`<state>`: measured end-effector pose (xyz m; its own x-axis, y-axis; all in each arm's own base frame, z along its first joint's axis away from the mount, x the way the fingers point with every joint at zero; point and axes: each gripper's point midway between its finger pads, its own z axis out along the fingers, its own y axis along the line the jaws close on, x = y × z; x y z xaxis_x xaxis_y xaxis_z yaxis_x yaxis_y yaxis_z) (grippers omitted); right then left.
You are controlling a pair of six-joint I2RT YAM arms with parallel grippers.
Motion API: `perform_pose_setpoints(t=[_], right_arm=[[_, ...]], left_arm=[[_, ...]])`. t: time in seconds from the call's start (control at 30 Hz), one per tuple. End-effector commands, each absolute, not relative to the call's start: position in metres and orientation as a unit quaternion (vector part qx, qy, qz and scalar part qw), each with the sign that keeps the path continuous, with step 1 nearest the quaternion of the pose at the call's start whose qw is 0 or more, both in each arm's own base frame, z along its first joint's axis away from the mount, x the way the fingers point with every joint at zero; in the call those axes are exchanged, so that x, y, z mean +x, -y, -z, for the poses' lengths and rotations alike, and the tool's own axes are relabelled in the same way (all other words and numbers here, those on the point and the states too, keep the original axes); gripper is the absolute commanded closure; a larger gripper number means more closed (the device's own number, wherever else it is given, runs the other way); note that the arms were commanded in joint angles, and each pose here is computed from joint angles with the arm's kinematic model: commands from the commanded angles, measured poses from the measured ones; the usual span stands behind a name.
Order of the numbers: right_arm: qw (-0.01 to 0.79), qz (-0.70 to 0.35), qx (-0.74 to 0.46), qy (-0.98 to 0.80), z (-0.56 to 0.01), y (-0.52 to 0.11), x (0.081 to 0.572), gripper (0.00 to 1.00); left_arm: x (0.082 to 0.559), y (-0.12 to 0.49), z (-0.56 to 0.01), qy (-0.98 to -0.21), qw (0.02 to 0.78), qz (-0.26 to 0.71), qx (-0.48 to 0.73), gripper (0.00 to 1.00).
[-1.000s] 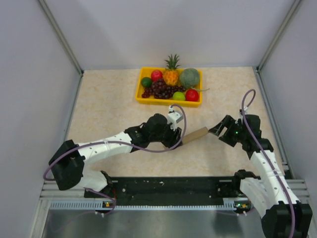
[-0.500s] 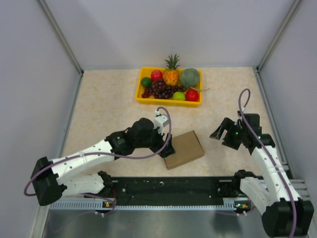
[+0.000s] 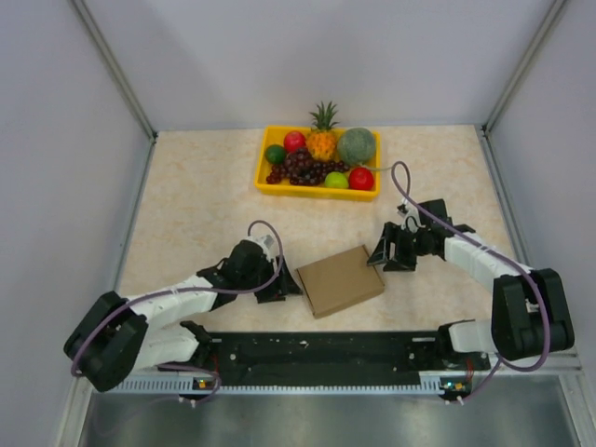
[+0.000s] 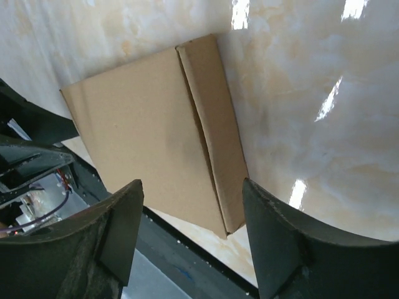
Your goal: Fold the paper box
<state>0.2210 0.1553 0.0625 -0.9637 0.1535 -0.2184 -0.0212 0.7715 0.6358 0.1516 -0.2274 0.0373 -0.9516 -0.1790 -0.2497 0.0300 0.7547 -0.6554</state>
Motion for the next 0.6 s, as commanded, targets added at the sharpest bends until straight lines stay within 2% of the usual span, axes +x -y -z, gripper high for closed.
perform_pose_setpoints(t=[0.0,0.2,0.27,0.33,0.57], right_arm=[[0.167,-0.346,-0.003,-0.923,-0.067,-0.162,0.240,0.40],[0.166,-0.325,0.010,-0.931,-0.051,-0.156,0.241,0.49],[0.166,-0.305,0.035,-0.937,-0.044,-0.150,0.243,0.48],[0.179,-0.278,0.070,-0.941,-0.036,-0.139,0.249,0.47],[0.244,-0.241,0.216,-0.914,-0.037,-0.094,0.271,0.50]], left_arm=[[0.174,0.271,-0.067,-0.880,0.153,0.446,-0.053,0.33],[0.202,0.295,-0.058,-0.889,0.147,0.433,-0.036,0.36],[0.212,0.310,-0.061,-0.884,0.140,0.444,-0.024,0.44],[0.221,0.325,-0.068,-0.876,0.148,0.459,-0.005,0.46],[0.255,0.429,-0.093,-0.839,0.131,0.520,0.089,0.47]])
